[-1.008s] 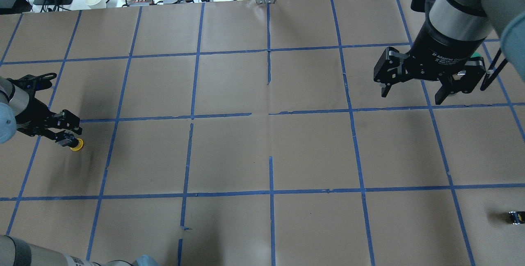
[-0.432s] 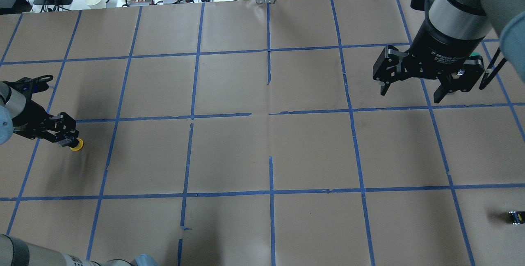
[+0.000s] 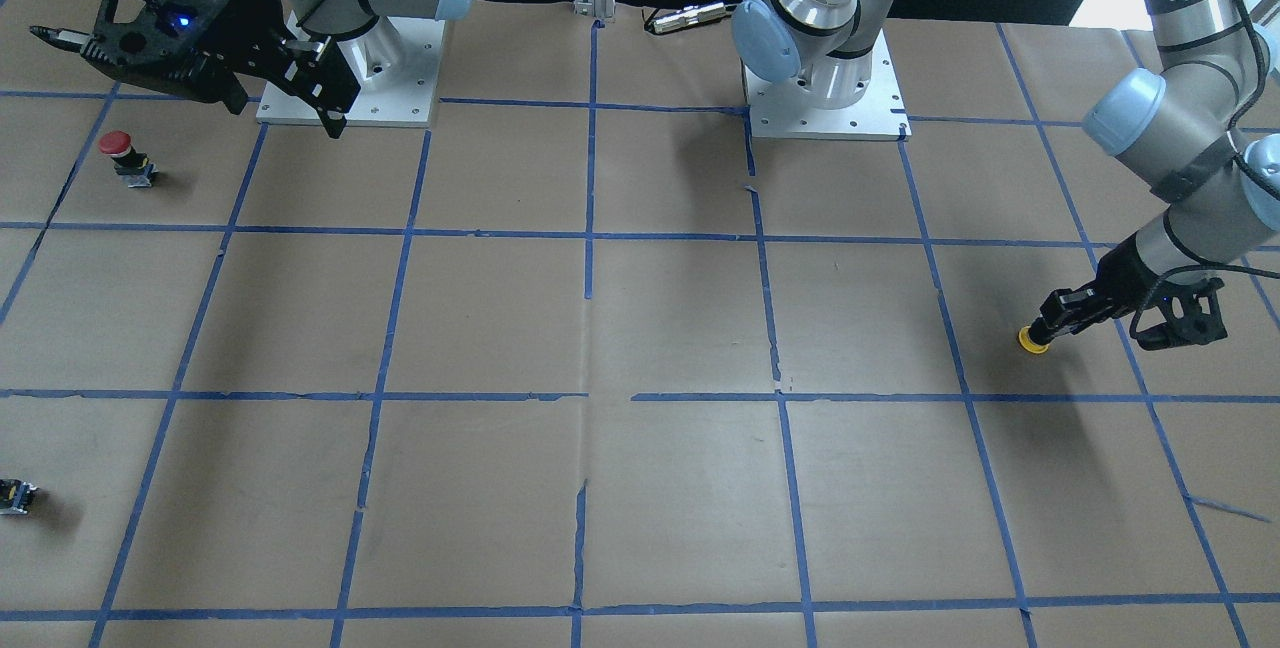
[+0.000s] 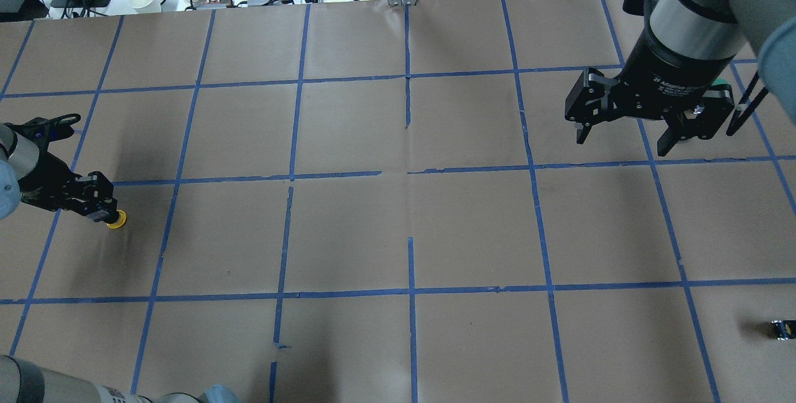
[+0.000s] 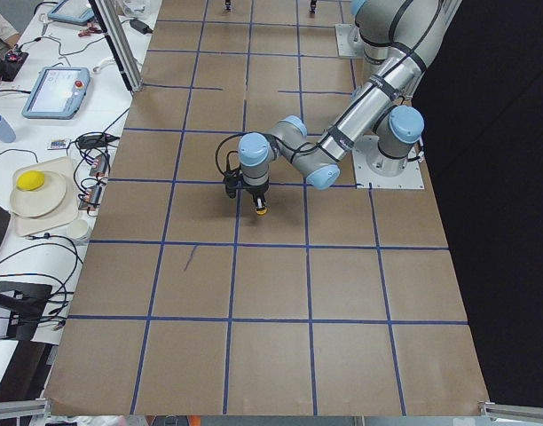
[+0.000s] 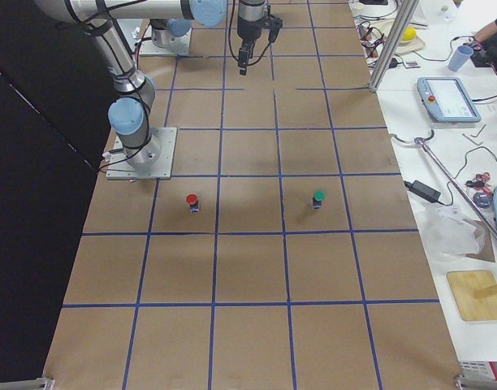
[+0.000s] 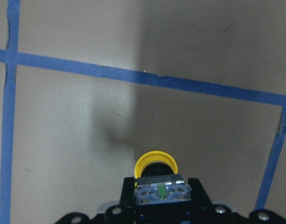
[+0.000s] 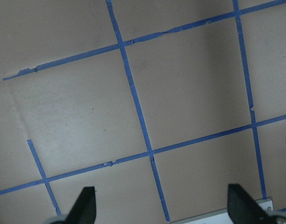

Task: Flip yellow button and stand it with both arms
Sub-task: 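Lift the yellow button with the left gripper toward the table center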

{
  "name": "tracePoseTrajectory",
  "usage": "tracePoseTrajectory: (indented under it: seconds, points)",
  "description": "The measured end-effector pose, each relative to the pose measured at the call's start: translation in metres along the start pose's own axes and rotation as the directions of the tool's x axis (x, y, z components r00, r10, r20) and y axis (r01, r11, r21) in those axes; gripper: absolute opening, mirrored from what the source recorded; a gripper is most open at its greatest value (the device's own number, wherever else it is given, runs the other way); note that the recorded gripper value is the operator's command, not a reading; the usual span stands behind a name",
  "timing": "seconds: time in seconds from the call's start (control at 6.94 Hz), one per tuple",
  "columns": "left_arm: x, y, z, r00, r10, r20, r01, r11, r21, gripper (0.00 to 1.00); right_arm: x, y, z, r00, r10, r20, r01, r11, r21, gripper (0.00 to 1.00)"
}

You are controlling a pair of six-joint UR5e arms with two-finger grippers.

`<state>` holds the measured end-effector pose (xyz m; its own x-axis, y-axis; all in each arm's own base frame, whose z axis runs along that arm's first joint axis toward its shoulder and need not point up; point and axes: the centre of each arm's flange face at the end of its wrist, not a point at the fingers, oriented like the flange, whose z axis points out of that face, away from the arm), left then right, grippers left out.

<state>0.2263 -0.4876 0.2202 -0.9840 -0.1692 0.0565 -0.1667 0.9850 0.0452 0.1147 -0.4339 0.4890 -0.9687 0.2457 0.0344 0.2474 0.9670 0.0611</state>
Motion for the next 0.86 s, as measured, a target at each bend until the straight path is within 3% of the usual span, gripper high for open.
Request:
tracePoseTrajectory:
  seconds: [0.29,0.58,0.72,0.86]
  points:
    - [0.011,0.004,-0.007,0.997,0.014,-0.07,-0.016,0.999,-0.029,0.17,0.0,0.0,0.0,1.0,-0.001,0.001,0.001,1.0,-0.001,1.0]
    - [0.06,0.013,-0.028,0.973,0.071,-0.222,-0.08,0.996,-0.033,0.15,-0.001,0.0,0.001,1.0,-0.005,0.005,0.005,1.0,-0.005,1.0]
    - [0.106,0.022,-0.048,0.945,0.115,-0.306,-0.13,0.991,-0.029,0.15,-0.001,0.0,0.001,1.0,-0.007,0.008,0.007,1.0,-0.007,1.0]
    - [0.156,0.035,-0.064,0.897,0.146,-0.416,-0.175,0.984,-0.032,0.14,-0.001,0.001,0.001,1.0,-0.008,0.012,0.009,1.0,-0.009,1.0]
